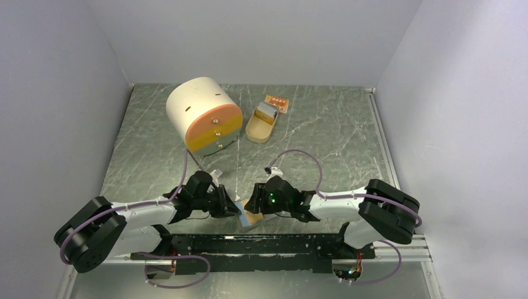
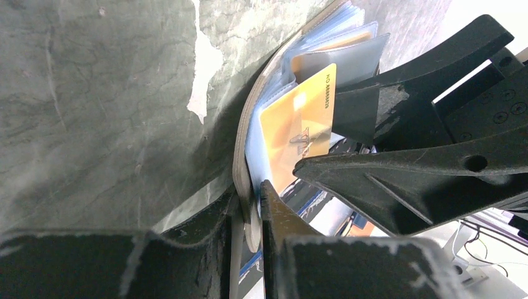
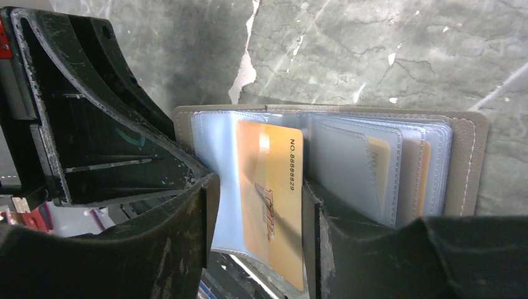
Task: Put the credit cards into the card holder
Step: Insert the credit card into the card holder.
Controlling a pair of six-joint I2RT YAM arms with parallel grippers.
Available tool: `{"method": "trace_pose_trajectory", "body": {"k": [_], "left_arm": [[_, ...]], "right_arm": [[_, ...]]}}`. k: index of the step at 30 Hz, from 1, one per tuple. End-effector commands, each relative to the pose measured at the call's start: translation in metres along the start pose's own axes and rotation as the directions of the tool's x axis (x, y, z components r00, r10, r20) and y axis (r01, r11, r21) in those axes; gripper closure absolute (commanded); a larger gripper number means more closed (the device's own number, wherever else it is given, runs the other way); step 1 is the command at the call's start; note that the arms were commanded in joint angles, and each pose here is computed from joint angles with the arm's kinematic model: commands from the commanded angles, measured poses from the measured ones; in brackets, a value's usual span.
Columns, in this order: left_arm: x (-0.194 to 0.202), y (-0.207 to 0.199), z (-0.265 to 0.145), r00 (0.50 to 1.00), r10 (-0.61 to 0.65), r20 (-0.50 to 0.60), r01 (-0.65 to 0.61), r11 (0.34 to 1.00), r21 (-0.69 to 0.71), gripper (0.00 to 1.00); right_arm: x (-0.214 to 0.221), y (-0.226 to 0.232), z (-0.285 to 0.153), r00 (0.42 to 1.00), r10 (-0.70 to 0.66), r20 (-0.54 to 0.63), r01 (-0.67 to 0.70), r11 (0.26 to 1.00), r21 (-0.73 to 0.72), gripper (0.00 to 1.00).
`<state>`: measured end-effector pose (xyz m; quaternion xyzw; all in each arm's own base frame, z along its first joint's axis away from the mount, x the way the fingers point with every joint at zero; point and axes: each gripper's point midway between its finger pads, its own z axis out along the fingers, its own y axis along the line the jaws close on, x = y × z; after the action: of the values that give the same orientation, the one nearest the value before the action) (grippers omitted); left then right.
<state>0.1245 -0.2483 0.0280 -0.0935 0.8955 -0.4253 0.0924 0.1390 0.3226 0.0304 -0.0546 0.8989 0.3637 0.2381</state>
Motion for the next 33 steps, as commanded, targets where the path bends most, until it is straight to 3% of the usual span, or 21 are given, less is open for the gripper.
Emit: {"method": "trace_pose_trajectory", "body": {"k": [1,5,8,11,13,18,22,26,29,33], "left_arm": [[-0.002,-0.011,0.0,1.0,0.016,-0.003,-0.016,0.999,0.045,0.8],[-0.003,-0.011,-0.001,1.0,0.019,-0.001,-0.019,0.999,0.044,0.8],[-0.002,-0.012,-0.001,1.0,0.026,0.0,-0.026,0.999,0.046,0.81],[-0.003,-0.014,0.0,0.999,0.034,-0.003,-0.034,0.998,0.059,0.86],[-0.002,-0.017,0.001,0.999,0.046,-0.011,-0.045,0.996,0.079,0.91],[0.003,-0.022,0.003,0.997,0.06,-0.038,-0.054,0.99,0.127,0.91],[0.003,-0.029,0.002,0.996,0.079,-0.034,-0.072,0.982,0.174,0.79],[0.001,-0.031,0.002,0.996,0.087,-0.025,-0.081,0.981,0.176,0.78],[0.001,-0.03,0.004,0.996,0.087,-0.029,-0.081,0.982,0.17,0.9],[0.003,-0.024,0.005,0.997,0.064,-0.032,-0.058,0.985,0.163,0.91]], "right_arm": [[0.013,-0.034,-0.006,0.997,-0.057,-0.046,0.063,0.988,0.138,0.47],[0.009,-0.03,-0.008,0.997,-0.064,-0.039,0.069,0.989,0.132,0.48],[0.003,-0.022,-0.009,0.997,-0.077,-0.021,0.079,0.991,0.112,0.44],[0.0,-0.02,-0.01,0.997,-0.074,-0.012,0.074,0.992,0.104,0.42],[0.001,-0.02,-0.009,0.998,-0.062,-0.008,0.063,0.994,0.09,0.44],[-0.002,-0.011,-0.01,1.0,-0.016,0.011,0.016,1.0,0.007,0.49],[-0.004,-0.005,-0.011,1.0,0.002,0.019,-0.002,1.0,-0.028,0.5],[-0.006,-0.001,-0.012,0.999,0.026,0.023,-0.025,0.999,-0.048,0.48],[-0.008,-0.001,-0.014,0.998,0.055,0.03,-0.054,0.997,-0.052,0.46],[-0.011,-0.015,-0.02,0.996,0.081,0.04,-0.081,0.997,0.009,0.44]]}}
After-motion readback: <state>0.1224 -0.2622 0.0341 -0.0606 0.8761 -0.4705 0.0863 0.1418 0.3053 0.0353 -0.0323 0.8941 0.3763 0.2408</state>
